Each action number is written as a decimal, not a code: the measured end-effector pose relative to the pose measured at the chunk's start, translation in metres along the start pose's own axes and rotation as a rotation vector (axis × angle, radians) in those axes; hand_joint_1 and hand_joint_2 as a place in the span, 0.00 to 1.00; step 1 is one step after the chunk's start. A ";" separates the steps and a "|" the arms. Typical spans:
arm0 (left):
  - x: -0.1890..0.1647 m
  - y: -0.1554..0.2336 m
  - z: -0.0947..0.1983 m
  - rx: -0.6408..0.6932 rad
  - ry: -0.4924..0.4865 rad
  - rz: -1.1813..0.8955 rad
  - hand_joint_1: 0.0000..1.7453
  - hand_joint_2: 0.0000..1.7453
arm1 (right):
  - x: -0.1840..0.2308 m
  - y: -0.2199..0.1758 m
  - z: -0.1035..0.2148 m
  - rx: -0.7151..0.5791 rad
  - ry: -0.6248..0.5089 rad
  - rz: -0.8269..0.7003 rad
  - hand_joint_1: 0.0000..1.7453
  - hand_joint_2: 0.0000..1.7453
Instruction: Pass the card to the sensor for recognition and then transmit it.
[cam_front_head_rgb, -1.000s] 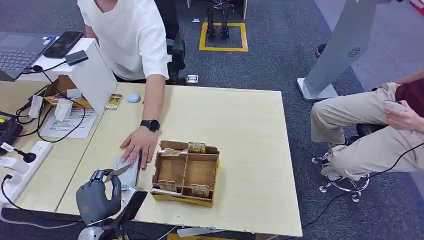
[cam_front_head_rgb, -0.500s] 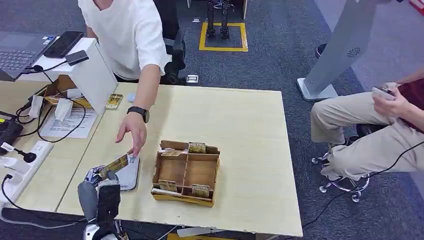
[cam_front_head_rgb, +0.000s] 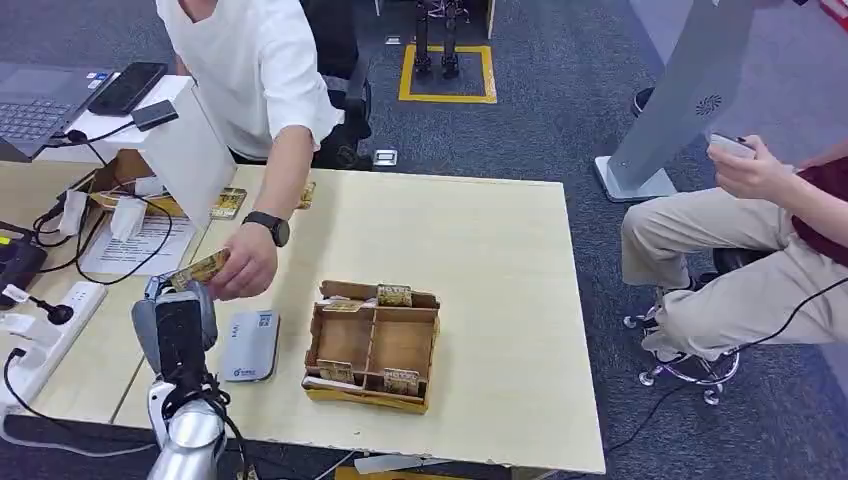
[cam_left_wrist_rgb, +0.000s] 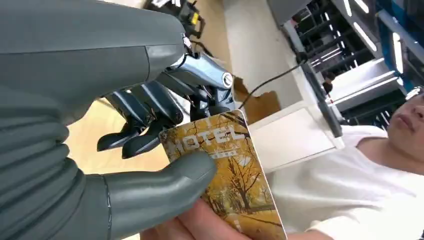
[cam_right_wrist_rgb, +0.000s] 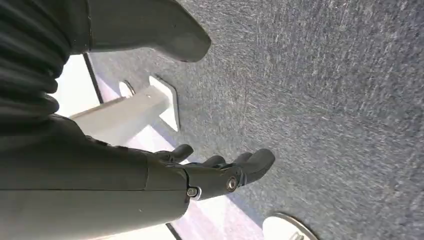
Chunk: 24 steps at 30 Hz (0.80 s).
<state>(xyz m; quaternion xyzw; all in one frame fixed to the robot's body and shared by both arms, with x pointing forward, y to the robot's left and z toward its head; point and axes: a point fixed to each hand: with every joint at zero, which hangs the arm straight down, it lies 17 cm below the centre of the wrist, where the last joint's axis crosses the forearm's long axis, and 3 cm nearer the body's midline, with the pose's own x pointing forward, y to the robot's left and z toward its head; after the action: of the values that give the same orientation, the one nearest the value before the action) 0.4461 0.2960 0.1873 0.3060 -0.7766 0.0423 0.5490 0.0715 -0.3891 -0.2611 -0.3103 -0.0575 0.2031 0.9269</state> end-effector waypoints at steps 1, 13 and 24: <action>0.001 -0.001 -0.005 -0.003 -0.008 -0.004 1.00 1.00 | 0.001 0.000 0.000 0.000 -0.001 0.000 0.00 1.00; 0.008 -0.009 -0.031 -0.021 -0.029 -0.017 0.00 1.00 | 0.005 0.004 0.002 0.009 -0.012 0.018 0.00 1.00; 0.006 -0.003 -0.028 -0.011 -0.031 -0.009 0.00 1.00 | 0.004 0.005 0.002 0.012 -0.008 0.009 0.00 1.00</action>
<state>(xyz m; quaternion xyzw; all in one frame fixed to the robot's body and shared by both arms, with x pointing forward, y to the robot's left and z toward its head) 0.4693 0.3024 0.2025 0.3069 -0.7839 0.0309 0.5389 0.0728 -0.3821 -0.2625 -0.3040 -0.0587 0.2092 0.9276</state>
